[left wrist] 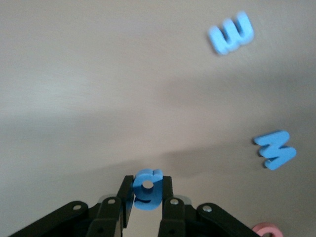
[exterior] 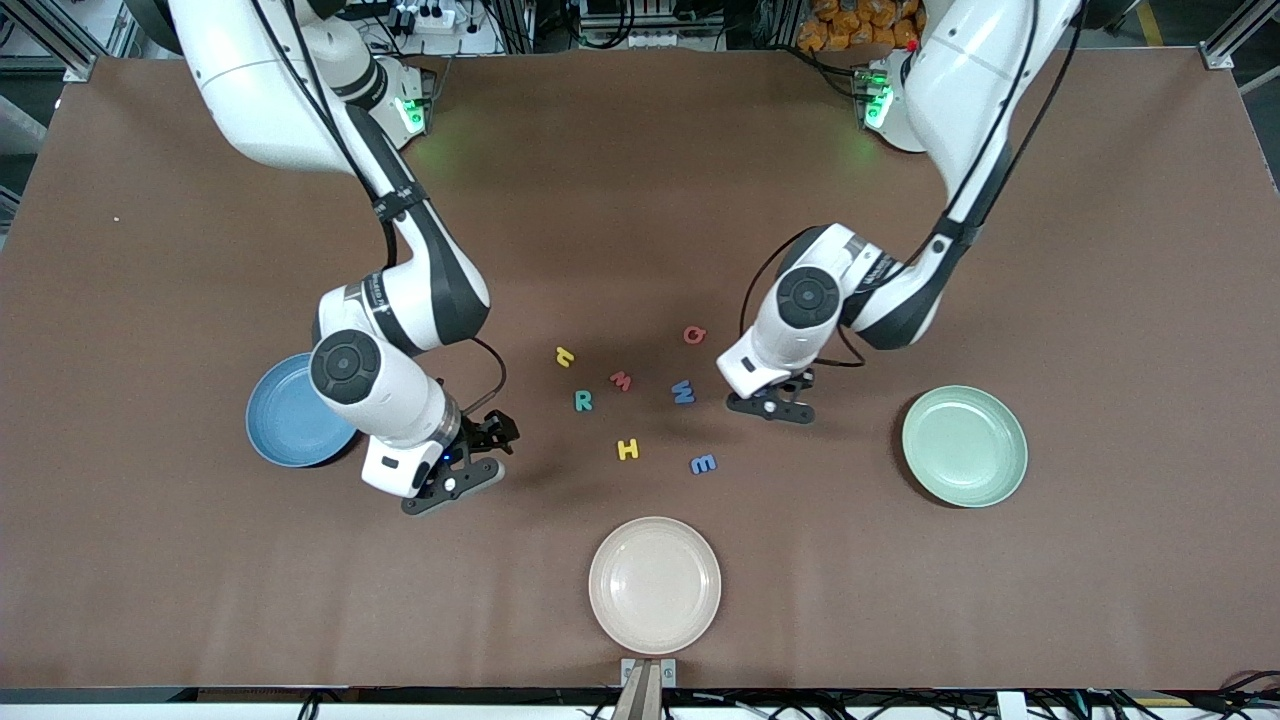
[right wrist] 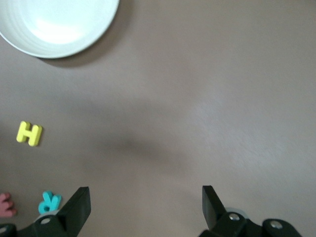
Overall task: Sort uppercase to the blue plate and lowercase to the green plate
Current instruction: 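Carry the blue g onto the green plate and open the left gripper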
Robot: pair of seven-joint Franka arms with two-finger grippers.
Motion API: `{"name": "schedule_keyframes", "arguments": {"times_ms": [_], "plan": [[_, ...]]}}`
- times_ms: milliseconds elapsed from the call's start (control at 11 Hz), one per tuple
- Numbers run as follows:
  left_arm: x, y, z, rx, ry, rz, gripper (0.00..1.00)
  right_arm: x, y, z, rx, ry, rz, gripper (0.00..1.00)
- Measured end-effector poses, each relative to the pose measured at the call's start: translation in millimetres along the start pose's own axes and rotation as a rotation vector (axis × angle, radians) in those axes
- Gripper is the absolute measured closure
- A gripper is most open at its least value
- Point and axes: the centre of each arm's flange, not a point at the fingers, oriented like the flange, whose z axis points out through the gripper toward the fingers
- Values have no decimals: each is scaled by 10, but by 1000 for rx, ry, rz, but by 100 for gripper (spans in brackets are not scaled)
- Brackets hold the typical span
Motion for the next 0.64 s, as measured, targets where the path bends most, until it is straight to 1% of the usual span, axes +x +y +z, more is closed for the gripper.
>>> {"name": "schedule_keyframes", "arguments": {"times_ms": [183, 274, 457, 639], "plan": [[103, -532, -506, 35, 3, -42, 73, 32, -165, 97, 1, 17, -19, 0], [137, -843, -652, 49, -5, -60, 73, 59, -276, 122, 4, 22, -23, 0], [190, -1477, -668, 60, -33, -67, 73, 132, -598, 176, 13, 33, 2, 0], [195, -2185, -489, 55, -73, -59, 73, 200, -963, 289, 22, 46, 24, 0]]}}
